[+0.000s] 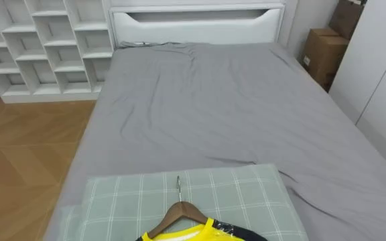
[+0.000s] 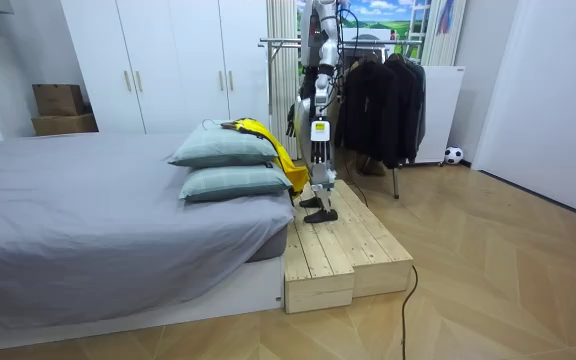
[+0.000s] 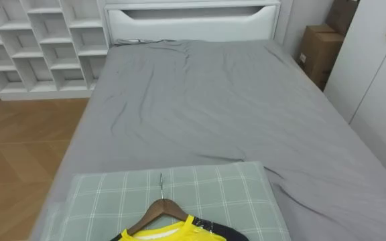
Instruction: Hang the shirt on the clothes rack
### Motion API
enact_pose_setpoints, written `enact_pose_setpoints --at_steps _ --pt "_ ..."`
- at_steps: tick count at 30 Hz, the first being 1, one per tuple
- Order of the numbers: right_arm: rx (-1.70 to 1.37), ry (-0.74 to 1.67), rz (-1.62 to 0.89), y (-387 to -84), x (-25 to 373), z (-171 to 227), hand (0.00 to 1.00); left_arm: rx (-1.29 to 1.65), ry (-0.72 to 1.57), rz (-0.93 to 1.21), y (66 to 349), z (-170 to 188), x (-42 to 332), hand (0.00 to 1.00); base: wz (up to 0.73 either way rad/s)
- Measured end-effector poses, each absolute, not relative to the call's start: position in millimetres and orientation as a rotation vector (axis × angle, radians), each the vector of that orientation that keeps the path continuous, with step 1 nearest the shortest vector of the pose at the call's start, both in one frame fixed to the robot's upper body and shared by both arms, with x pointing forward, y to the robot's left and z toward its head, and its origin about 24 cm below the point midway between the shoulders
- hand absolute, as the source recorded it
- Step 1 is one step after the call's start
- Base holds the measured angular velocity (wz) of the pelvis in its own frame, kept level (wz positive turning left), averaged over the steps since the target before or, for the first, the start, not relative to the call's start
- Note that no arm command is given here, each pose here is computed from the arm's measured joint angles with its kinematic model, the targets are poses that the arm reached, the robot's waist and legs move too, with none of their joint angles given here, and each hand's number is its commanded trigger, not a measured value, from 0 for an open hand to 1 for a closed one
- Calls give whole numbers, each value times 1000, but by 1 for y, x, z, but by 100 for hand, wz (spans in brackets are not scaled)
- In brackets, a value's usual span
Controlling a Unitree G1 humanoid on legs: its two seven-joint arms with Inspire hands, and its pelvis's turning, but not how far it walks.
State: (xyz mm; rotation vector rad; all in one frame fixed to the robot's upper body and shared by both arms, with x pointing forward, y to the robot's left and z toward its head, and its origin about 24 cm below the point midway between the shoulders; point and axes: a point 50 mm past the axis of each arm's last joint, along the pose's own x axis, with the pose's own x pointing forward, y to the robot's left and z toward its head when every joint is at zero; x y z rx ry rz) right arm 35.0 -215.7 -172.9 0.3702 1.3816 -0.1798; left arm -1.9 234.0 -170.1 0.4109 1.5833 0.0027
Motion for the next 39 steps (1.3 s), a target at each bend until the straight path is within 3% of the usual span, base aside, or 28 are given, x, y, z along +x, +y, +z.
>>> enact_pose_setpoints --at_steps 39 --pt "331 1403 -147 -214 33 -173 0 438 1580 31 236 -169 -6 0 -2"
